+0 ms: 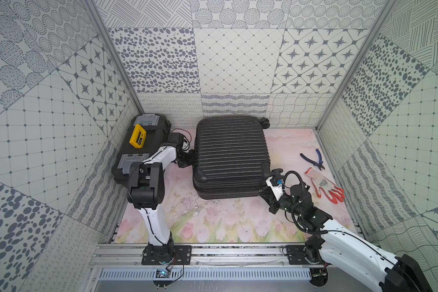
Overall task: Close the suitcase zippers
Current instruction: Zip the zipper on the suitcase.
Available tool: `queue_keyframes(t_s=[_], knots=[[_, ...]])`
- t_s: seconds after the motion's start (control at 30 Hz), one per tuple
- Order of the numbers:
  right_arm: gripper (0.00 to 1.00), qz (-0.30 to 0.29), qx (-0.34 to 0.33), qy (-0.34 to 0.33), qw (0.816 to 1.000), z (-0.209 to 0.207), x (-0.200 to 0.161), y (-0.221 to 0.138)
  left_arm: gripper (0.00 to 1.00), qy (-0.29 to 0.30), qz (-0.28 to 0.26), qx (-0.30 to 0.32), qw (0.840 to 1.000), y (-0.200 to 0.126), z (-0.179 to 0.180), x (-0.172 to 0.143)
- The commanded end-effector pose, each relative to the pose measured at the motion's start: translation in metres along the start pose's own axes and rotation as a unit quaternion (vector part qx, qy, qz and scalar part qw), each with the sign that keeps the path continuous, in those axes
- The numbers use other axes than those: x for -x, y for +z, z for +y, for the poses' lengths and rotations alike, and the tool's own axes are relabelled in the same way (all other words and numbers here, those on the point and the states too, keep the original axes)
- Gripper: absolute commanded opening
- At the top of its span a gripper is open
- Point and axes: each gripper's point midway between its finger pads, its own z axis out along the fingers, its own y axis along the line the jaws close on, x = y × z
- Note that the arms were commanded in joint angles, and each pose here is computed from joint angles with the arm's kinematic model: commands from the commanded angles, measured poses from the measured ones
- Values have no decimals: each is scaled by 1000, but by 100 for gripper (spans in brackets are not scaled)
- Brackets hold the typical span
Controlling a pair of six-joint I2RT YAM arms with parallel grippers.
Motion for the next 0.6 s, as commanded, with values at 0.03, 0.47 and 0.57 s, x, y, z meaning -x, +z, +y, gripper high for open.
queue_keyframes(t_s=[0.03, 0.47, 0.57], knots=[[0, -32, 45, -91, 994, 37, 45, 7, 0, -137, 41, 35, 989, 0, -2, -41], [0, -80, 178, -167, 966, 158, 128, 40, 0, -212, 40, -65, 974, 18, -148, -146], [0, -87, 203, -166, 961, 174, 136, 44, 0, -225, 36, -74, 971, 24, -171, -179]])
